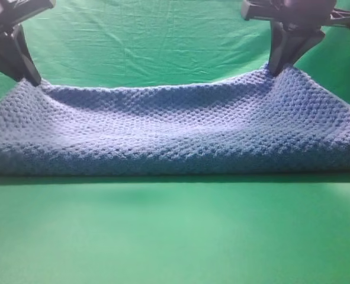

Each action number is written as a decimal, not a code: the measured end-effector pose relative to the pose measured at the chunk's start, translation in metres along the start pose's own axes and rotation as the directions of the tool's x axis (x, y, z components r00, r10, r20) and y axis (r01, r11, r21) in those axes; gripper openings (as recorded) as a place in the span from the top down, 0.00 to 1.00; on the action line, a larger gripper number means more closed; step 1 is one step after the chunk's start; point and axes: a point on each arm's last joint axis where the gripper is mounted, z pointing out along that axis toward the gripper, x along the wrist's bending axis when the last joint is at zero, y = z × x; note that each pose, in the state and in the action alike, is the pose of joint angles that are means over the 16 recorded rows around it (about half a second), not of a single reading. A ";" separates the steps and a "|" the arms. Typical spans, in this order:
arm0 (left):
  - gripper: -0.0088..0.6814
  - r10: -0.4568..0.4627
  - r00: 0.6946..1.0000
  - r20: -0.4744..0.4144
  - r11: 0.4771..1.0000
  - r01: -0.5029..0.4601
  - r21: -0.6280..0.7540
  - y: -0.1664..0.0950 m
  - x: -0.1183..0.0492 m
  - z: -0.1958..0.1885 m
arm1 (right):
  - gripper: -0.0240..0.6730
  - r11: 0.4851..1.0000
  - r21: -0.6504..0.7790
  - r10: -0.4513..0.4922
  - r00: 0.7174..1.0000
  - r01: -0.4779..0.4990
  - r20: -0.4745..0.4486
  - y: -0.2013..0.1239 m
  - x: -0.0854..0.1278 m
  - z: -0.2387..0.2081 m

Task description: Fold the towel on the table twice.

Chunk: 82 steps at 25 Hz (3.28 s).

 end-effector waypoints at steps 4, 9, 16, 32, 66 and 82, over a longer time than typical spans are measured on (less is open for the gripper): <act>0.99 0.007 1.000 -0.004 1.000 -0.007 0.002 0.000 0.002 0.007 | 0.97 1.000 -0.004 -0.005 1.000 0.005 0.003 0.001 -0.001 0.007; 0.99 0.018 1.000 -0.009 1.000 -0.018 0.001 -0.001 0.004 0.011 | 0.97 1.000 -0.007 -0.013 1.000 0.013 0.009 0.000 -0.001 0.011; 0.81 0.049 0.999 -0.014 0.999 -0.049 -0.008 0.000 0.005 0.012 | 0.87 1.000 -0.010 -0.004 1.000 0.004 0.022 0.000 -0.006 0.012; 0.25 0.149 0.986 0.070 0.986 -0.142 -0.090 0.012 -0.020 -0.038 | 0.23 0.996 -0.014 0.087 0.994 -0.086 0.061 0.005 -0.027 -0.034; 0.99 0.478 0.877 -0.044 0.777 -0.446 -0.445 -0.107 -0.042 -0.307 | 0.97 0.901 -0.432 0.055 0.997 -0.023 0.062 -0.120 0.003 -0.308; 0.99 0.473 0.877 -0.083 0.705 -0.433 -0.562 -0.194 -0.002 -0.301 | 0.97 0.783 -0.622 0.011 1.000 -0.008 0.001 -0.227 0.022 -0.296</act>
